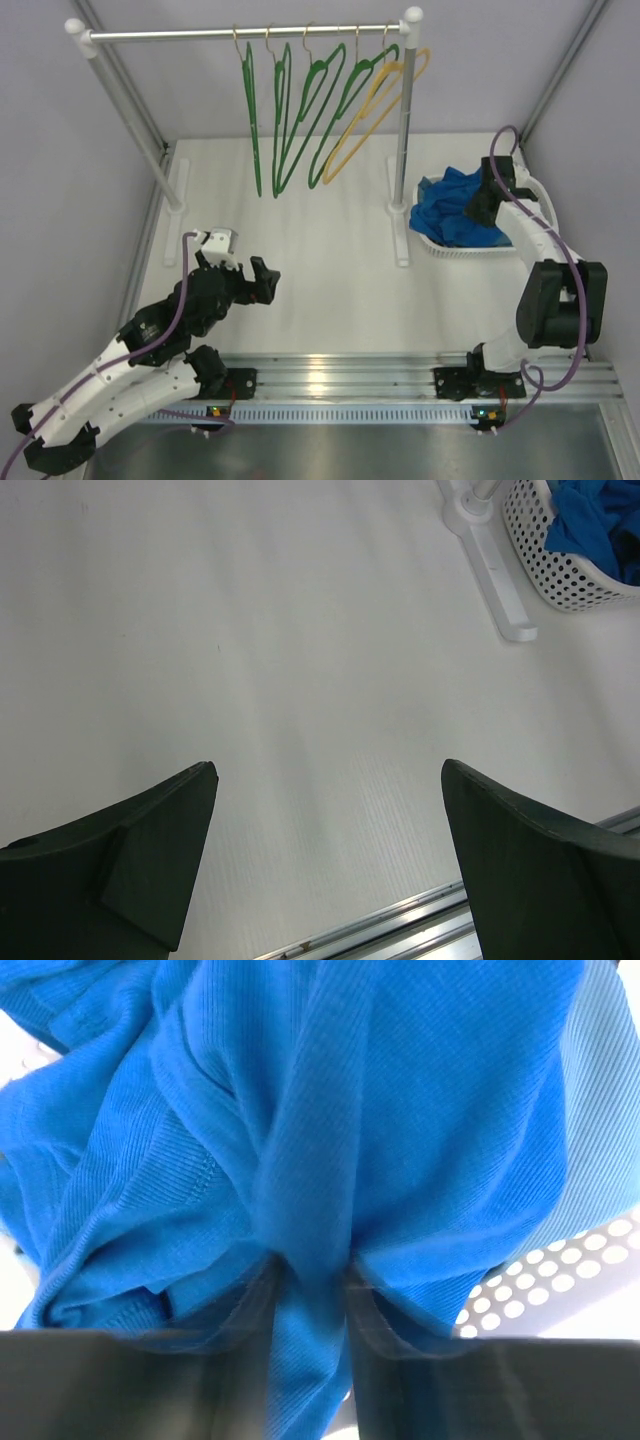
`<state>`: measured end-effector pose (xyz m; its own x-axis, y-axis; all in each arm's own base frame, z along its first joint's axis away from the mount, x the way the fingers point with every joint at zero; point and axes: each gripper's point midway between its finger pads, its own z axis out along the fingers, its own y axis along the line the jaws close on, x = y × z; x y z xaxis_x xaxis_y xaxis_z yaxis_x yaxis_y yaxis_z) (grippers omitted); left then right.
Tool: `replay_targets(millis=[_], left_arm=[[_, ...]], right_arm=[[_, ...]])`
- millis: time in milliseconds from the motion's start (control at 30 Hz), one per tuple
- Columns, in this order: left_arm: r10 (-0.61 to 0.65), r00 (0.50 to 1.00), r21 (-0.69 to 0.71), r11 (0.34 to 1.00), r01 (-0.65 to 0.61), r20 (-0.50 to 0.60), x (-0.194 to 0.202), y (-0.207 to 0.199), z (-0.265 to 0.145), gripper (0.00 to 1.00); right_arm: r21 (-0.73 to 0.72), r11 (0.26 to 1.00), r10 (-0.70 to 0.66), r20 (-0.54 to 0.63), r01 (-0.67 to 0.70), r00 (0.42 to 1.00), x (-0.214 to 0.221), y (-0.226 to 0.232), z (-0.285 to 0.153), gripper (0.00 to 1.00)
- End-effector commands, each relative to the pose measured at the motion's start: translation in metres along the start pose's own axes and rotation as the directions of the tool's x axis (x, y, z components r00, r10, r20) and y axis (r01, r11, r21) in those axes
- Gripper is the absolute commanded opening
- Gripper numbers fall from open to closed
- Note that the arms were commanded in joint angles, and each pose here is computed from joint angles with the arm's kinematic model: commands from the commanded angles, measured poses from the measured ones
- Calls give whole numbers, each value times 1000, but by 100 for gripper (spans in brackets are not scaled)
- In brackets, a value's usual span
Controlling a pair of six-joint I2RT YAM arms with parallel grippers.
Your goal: Place the tank top on the hanger
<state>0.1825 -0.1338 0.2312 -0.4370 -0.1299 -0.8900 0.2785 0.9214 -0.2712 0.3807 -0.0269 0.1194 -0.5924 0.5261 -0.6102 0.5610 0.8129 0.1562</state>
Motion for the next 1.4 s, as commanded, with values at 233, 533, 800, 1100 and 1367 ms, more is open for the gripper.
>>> replay_targets(millis=[233,533,800,1100,1367], left_arm=[[-4,1000,8,1000,4,25,-8,-3,-1,99],[-14,999,9,1000,13,48,-15,-1,-6,99],[-34,998,20,999,32,59,-22,-4,-10,99],[-143,988,126,983,135,57,-23,-23,-14,99],[-213,976,163,966,203,46,-11,-26,-14,99]], right_arm=[[-210,978,47,225,1,973,-70,25,-103,0],[-542,829,111,408,142,906,-126,72,-295,0],[-739,612,110,431,281,896,-110,120,-407,0],[-842,449,62,363,299,930,-46,168,-449,0],[-851,416,-115,302,322,946,49,210,-427,0]])
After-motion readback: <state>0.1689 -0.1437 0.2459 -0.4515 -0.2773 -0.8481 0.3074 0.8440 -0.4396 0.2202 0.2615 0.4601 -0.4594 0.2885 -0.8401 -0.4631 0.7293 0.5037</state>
